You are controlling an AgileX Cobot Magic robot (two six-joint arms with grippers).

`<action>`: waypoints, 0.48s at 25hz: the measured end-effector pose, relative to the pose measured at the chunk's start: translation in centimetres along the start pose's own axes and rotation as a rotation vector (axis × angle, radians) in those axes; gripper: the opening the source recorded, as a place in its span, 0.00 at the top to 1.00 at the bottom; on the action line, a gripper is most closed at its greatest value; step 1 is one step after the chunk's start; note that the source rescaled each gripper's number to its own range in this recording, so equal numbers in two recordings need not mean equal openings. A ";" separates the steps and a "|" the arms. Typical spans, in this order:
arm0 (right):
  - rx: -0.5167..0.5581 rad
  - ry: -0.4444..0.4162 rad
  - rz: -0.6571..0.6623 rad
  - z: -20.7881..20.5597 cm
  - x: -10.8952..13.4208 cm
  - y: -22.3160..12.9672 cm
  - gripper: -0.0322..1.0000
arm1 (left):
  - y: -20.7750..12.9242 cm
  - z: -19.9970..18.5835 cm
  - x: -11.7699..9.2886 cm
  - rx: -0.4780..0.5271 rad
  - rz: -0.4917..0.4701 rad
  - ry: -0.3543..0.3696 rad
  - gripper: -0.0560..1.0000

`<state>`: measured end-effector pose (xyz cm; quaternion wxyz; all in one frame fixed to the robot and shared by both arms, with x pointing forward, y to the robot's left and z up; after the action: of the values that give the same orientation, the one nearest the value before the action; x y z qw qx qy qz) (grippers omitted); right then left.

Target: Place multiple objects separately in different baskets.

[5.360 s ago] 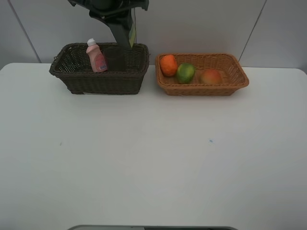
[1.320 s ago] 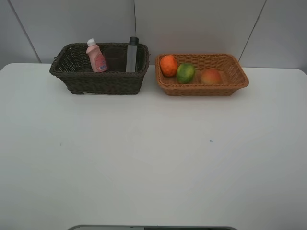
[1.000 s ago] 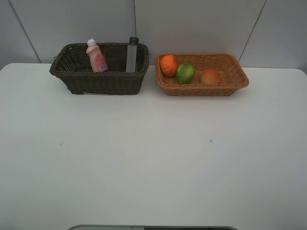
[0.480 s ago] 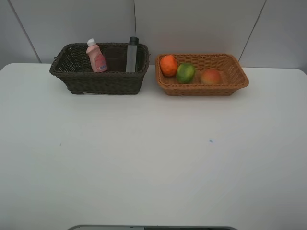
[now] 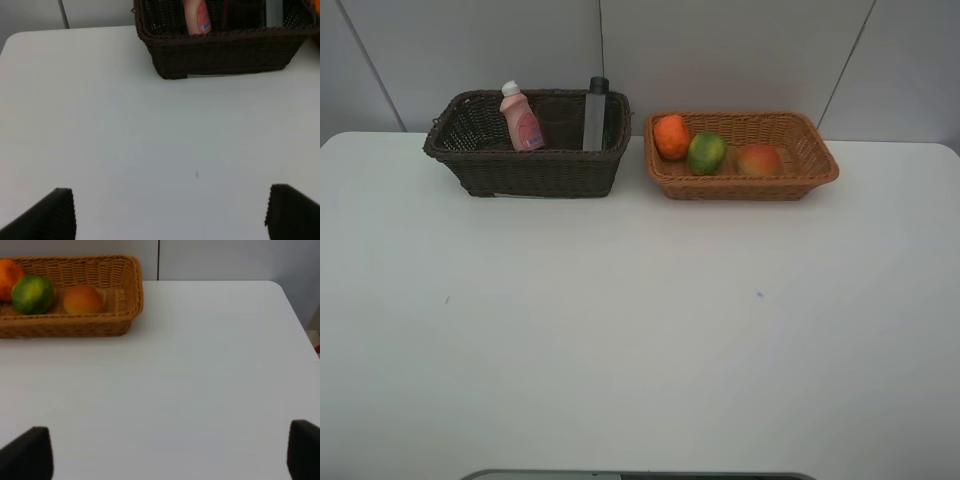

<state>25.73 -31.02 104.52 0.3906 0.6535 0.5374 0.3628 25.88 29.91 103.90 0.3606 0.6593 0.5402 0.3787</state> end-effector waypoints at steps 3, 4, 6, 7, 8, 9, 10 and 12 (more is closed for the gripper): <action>0.000 0.000 0.000 0.0 0.0 0.0 0.04 | 0.0 0.0 0.0 0.000 0.000 0.001 0.03; 0.000 0.000 0.000 0.0 0.0 0.0 0.04 | 0.0 0.0 0.0 0.000 0.000 0.001 0.03; 0.000 0.001 0.001 0.0 0.0 0.0 0.04 | 0.0 0.0 0.0 0.000 0.001 0.002 0.03; 0.000 0.001 0.001 0.0 0.0 0.0 0.04 | 0.0 0.0 0.0 0.000 0.001 0.003 0.03; 0.000 0.001 0.001 0.0 0.0 0.0 0.04 | 0.0 0.0 0.0 0.000 0.001 0.003 0.03; 0.000 0.001 0.001 0.0 0.0 0.0 0.04 | 0.0 0.0 0.0 0.000 0.001 0.003 0.03; 0.000 0.001 0.001 0.0 0.0 0.0 0.04 | 0.0 0.0 0.0 0.000 0.001 0.003 0.03; 0.000 0.001 0.001 0.0 0.0 0.0 0.04 | 0.0 0.0 0.0 0.000 0.001 0.003 0.03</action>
<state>25.73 -31.01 104.52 0.3903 0.6535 0.5374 0.3632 25.88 29.94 103.90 0.3595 0.6592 0.5403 0.3798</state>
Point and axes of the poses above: a point on each arm's last joint axis where the gripper is mounted, z pointing out along that axis toward the gripper, x along the wrist's bending axis when the last joint is at zero, y = z × x, the point moved 3 cm from there along z, pointing out along that axis toward the gripper, and after that the axes turned 7 degrees about z, right-handed, at the moved point
